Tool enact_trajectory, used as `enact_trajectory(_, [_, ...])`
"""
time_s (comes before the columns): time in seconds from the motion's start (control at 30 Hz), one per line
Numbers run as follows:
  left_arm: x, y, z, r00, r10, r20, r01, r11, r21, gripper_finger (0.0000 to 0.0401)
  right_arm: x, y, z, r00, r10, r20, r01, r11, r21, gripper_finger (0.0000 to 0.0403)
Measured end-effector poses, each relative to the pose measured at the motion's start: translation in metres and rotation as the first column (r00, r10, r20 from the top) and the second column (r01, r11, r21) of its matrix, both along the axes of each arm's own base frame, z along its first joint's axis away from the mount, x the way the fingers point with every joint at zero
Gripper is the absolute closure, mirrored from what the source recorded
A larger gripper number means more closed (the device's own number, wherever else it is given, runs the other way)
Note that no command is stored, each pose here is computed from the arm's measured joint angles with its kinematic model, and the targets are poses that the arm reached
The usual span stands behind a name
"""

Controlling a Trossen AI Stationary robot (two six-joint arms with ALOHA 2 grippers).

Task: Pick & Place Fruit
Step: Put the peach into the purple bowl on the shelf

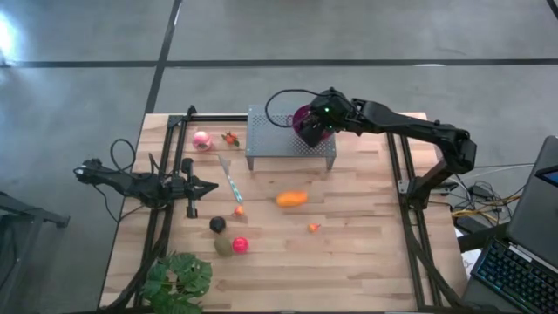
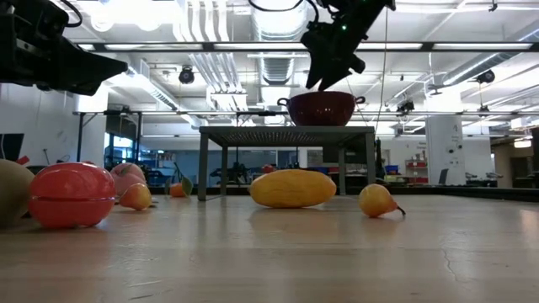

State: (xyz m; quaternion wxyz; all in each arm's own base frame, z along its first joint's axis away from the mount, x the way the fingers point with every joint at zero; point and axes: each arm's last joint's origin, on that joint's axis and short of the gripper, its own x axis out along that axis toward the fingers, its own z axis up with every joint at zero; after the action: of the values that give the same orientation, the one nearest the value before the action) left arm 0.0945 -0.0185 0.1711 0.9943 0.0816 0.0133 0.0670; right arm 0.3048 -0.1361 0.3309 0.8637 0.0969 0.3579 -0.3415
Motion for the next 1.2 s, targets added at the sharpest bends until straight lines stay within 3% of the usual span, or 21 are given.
enact_trajectory(0.47, [0.000, 0.000, 0.000, 1.000, 0.000, 0.000, 0.000, 1.000, 0.000, 0.0389, -0.023, 0.019, 0.026, 0.999, 0.033, 0.039, -0.033, 0.999, -0.013, 0.0218])
enact_trajectory(0.83, [0.000, 0.000, 0.000, 1.000, 0.000, 0.000, 0.000, 1.000, 0.000, 0.0389, -0.058, 0.073, 0.055, 0.985, 0.159, 0.058, -0.160, 0.987, -0.002, 0.0281])
enact_trajectory(0.97, [0.000, 0.000, 0.000, 1.000, 0.000, -0.001, 0.000, 1.000, 0.000, 0.0389, -0.077, 0.093, 0.050, 0.979, 0.196, 0.060, -0.197, 0.980, 0.013, 0.0306])
enact_trajectory(1.2, [0.000, 0.000, 0.000, 1.000, 0.000, -0.001, 0.000, 1.000, 0.000, 0.0389, -0.116, 0.119, 0.015, 0.984, 0.170, 0.057, -0.173, 0.984, 0.036, 0.0349])
